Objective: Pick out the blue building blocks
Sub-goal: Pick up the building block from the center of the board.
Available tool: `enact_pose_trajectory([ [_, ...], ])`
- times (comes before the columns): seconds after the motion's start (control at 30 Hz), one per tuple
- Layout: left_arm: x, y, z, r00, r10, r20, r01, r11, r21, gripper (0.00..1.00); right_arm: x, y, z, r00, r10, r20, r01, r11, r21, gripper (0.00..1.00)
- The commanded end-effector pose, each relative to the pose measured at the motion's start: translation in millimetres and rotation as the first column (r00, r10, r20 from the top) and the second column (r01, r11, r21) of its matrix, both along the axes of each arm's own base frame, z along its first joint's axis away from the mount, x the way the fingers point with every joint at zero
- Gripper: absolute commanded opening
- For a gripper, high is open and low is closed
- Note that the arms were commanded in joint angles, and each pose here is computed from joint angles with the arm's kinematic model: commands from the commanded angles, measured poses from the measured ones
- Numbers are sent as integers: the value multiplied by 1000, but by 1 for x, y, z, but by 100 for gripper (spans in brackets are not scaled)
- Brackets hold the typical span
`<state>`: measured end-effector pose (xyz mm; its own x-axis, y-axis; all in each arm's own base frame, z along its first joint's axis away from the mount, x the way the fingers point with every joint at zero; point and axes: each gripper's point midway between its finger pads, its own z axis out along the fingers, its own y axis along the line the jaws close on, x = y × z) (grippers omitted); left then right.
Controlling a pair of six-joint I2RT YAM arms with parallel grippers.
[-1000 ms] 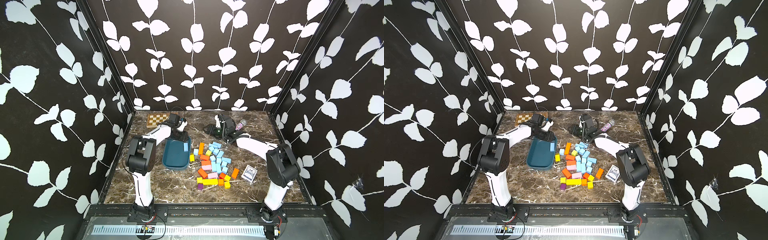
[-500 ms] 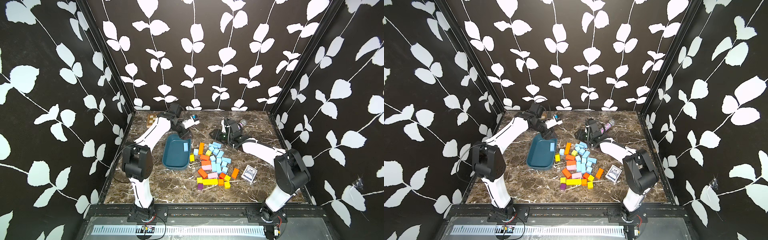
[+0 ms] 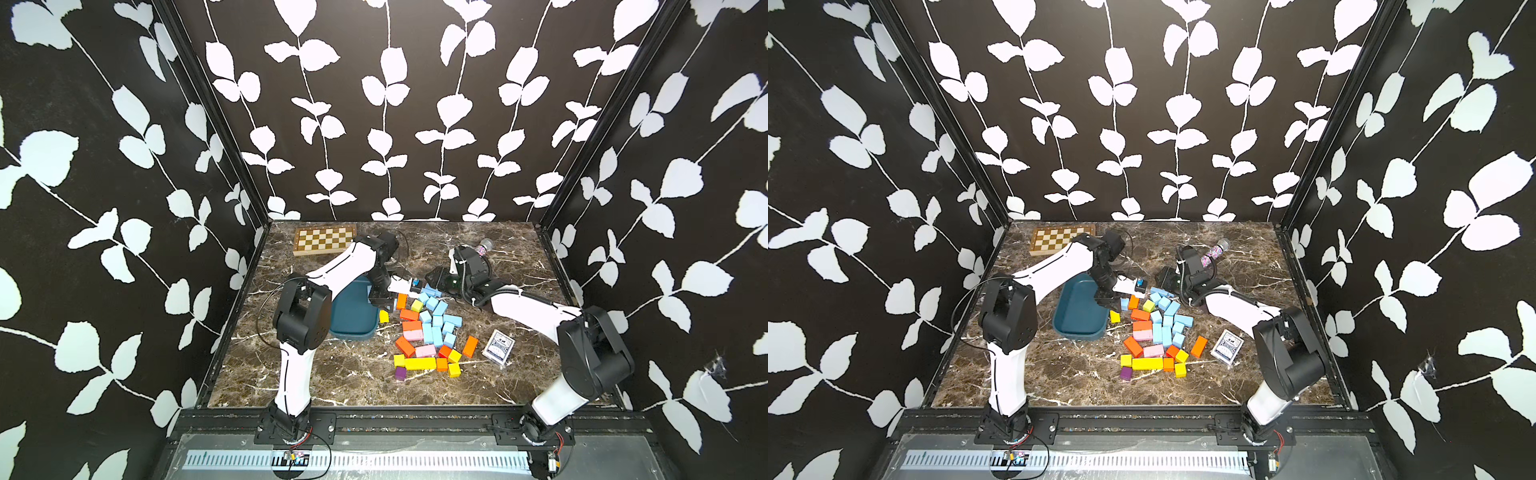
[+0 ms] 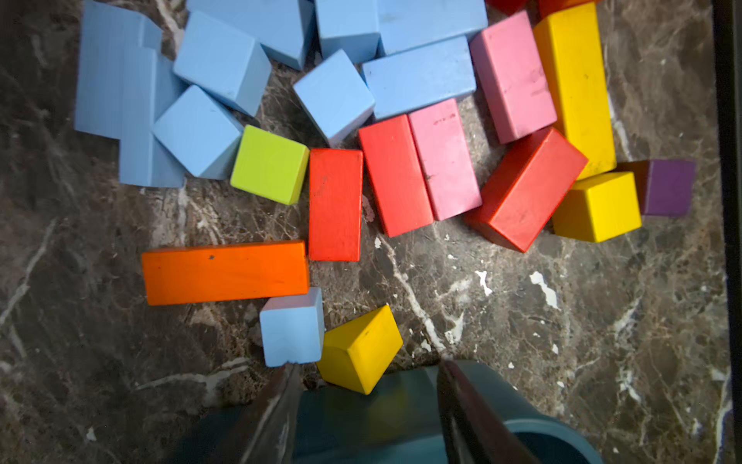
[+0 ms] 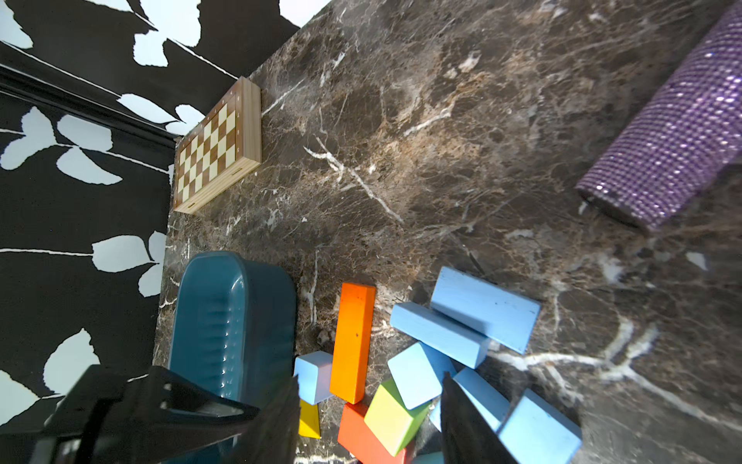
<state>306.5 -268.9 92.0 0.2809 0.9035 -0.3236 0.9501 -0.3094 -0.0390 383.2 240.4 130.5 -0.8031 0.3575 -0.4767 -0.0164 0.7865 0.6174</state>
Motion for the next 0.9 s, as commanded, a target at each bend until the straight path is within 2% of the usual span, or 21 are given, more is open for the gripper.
enact_pose_trajectory([
  [0.0, 1, 0, 0, 998, -58, 39, 57, 998, 37, 58, 1, -6, 16, 998, -30, 50, 29, 999, 22, 54],
  [0.63, 33, -8, -38, 992, 1, 124, -12, 996, 92, 60, -4, -10, 15, 998, -47, 49, 46, 999, 27, 54],
  [0.87, 32, -5, -49, 995, 1, 100, -12, 993, 116, 51, -4, -10, 10, 998, -45, 40, 43, 999, 32, 54],
])
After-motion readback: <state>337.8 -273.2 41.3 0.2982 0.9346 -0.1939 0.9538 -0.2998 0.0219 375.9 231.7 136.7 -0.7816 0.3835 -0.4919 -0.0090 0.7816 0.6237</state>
